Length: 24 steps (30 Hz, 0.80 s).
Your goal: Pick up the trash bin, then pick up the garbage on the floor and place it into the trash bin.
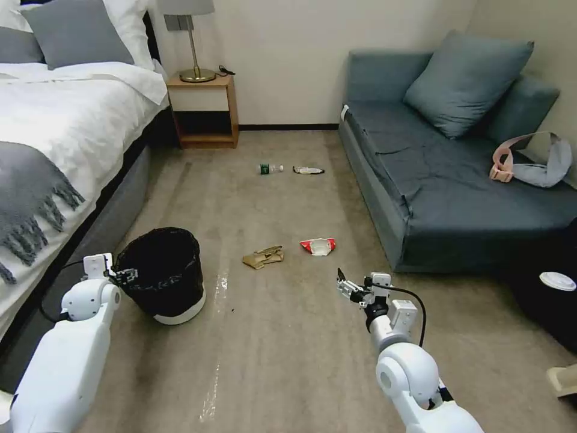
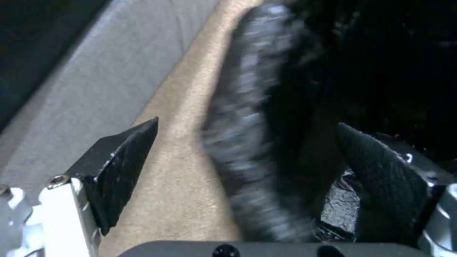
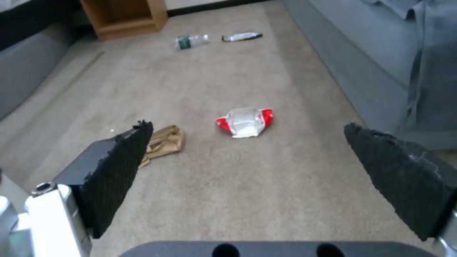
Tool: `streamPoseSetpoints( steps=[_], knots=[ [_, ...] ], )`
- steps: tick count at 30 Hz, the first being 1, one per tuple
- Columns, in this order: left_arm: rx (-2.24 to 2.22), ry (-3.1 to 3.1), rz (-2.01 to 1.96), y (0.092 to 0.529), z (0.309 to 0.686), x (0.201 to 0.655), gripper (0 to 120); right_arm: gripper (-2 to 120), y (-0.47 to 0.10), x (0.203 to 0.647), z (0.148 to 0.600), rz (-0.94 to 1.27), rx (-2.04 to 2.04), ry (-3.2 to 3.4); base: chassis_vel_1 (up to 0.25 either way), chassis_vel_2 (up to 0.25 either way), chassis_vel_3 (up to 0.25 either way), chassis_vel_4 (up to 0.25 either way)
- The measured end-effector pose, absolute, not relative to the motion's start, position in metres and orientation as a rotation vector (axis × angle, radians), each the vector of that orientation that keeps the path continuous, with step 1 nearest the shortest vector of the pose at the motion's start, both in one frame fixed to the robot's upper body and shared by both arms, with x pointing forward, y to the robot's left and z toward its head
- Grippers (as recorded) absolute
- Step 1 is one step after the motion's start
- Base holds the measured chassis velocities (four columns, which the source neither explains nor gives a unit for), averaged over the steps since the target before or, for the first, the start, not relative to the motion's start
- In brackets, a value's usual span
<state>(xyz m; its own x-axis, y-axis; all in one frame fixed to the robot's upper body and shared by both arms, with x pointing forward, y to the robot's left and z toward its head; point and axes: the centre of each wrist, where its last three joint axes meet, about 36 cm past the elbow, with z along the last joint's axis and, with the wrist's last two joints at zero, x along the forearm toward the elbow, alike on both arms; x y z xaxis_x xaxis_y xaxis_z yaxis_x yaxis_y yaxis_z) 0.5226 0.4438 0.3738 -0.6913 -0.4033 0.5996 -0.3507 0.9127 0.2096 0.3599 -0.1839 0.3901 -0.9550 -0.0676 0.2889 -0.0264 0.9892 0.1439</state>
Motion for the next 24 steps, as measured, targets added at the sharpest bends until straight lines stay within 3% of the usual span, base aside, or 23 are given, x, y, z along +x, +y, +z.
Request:
streamPoseSetpoints(
  steps=[5, 18, 24],
  knots=[
    [0.529, -2.379, -0.105, 0.444, 0.366, 0.527, 88, 100, -0.182, 0.361, 0.39, -0.205, 0.073, -2.835, 0.0, 0.0, 0.0, 0.0],
    [0.519, -2.407, -0.083, 0.448, 0.357, 0.52, 37, 100, -0.177, 0.367, 0.385, -0.209, 0.089, -2.819, 0.0, 0.0, 0.0, 0.0],
    [0.498, -2.452, -0.066, 0.441, 0.363, 0.509, 23, 100, -0.173, 0.369, 0.382, -0.222, 0.099, -2.809, 0.0, 0.0, 0.0, 0.0]
  ],
)
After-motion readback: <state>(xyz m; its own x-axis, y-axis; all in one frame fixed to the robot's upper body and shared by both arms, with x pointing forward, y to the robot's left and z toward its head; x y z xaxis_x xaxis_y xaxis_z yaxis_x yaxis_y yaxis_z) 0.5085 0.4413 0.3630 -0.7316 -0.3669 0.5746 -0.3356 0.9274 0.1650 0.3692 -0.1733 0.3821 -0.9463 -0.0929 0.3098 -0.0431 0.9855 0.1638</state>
